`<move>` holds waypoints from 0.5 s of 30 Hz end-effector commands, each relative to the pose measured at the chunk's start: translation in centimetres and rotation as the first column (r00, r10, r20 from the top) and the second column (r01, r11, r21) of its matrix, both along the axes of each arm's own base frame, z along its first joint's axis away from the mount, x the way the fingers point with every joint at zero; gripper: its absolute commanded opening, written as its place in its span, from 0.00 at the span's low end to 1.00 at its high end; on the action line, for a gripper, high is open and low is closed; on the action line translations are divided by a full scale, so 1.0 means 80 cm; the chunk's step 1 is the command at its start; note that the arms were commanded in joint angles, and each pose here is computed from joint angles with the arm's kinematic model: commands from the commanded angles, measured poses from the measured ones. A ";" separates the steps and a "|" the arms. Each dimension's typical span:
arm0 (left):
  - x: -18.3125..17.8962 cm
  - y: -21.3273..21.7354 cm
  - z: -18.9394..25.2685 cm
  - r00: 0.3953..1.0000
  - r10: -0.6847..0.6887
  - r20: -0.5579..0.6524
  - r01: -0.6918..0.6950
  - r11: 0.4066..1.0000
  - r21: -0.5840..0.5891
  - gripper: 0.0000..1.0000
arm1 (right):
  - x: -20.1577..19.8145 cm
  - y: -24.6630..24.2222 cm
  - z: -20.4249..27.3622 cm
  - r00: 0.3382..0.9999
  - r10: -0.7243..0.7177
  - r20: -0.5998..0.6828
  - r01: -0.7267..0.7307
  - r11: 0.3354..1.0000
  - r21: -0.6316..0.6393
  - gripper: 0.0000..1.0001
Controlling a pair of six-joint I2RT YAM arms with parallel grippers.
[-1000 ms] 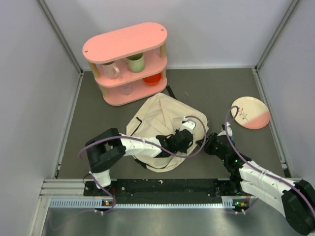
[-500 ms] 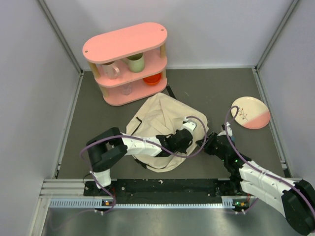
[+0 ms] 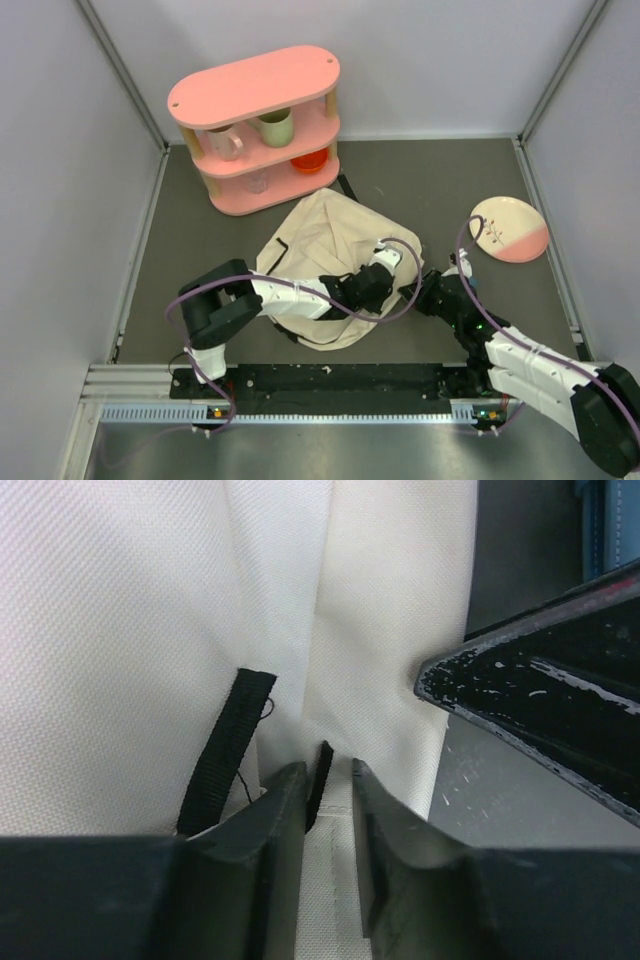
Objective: Pack the student bag
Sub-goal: Zip the student bag at the center of the board.
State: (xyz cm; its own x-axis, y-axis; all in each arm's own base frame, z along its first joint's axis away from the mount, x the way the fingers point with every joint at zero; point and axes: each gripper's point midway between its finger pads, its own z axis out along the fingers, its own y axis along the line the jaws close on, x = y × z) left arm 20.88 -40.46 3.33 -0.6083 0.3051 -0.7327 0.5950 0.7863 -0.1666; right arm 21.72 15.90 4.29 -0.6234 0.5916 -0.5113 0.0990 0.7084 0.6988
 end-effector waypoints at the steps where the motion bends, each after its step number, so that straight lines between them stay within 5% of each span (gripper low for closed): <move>1: -0.013 0.036 -0.051 0.998 0.004 -0.060 0.006 0.987 0.163 0.22 | 0.018 0.008 0.031 0.998 -0.002 0.066 0.000 1.000 0.031 0.24; 3: -0.012 0.038 -0.053 0.998 0.009 -0.060 0.002 0.986 0.169 0.17 | 0.018 0.008 0.031 0.998 0.000 0.066 -0.002 1.000 0.030 0.24; 5: -0.012 0.039 -0.053 0.998 0.018 -0.061 -0.008 0.986 0.167 0.00 | 0.018 0.008 0.031 0.998 -0.001 0.065 0.000 1.000 0.029 0.24; 10: -0.015 0.037 -0.035 0.998 0.026 -0.062 -0.019 0.994 0.111 0.00 | 0.020 0.007 0.030 0.998 -0.008 0.059 0.006 0.999 0.034 0.24; 15: -0.044 0.020 0.026 0.993 -0.084 -0.085 0.075 0.991 -0.107 0.00 | 0.032 -0.002 0.027 0.999 -0.039 0.032 0.038 0.998 0.048 0.22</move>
